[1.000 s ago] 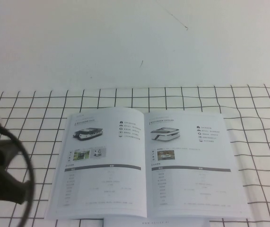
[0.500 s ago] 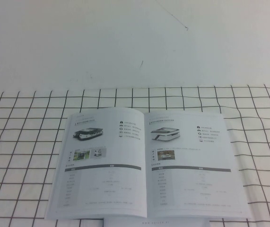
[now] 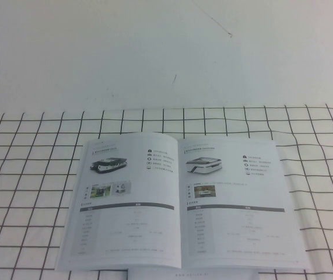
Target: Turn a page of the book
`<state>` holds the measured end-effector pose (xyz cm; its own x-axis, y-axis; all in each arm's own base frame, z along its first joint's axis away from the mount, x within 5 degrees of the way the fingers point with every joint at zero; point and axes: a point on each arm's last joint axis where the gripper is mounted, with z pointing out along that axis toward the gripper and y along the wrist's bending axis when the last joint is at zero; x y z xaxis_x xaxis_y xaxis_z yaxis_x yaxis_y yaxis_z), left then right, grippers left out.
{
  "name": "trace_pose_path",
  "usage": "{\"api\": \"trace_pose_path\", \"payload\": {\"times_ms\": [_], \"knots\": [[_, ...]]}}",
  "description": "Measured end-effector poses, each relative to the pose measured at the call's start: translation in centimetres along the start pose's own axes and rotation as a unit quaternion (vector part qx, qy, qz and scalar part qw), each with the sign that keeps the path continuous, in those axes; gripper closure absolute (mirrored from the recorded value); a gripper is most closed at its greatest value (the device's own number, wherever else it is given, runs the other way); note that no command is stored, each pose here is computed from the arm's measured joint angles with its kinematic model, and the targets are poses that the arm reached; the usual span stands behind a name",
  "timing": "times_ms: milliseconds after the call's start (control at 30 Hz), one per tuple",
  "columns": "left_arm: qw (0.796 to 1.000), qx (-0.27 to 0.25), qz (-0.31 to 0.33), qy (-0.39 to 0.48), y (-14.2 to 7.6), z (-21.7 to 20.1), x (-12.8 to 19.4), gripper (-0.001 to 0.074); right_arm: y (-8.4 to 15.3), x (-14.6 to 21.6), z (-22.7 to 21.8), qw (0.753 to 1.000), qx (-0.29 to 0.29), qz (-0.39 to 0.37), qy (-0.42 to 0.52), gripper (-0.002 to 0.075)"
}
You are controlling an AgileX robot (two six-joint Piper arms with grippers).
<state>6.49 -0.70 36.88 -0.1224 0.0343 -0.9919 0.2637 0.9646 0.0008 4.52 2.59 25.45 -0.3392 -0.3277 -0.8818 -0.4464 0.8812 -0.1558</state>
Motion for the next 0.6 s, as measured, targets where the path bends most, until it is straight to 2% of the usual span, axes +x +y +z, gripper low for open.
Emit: {"api": "trace_pose_path", "payload": {"times_ms": [600], "knots": [[1.0,0.008,-0.009,0.022,-0.28,0.34,0.93,0.0738,0.01,-0.01,0.0,1.0,-0.001,0.001,0.0,0.0725]]}}
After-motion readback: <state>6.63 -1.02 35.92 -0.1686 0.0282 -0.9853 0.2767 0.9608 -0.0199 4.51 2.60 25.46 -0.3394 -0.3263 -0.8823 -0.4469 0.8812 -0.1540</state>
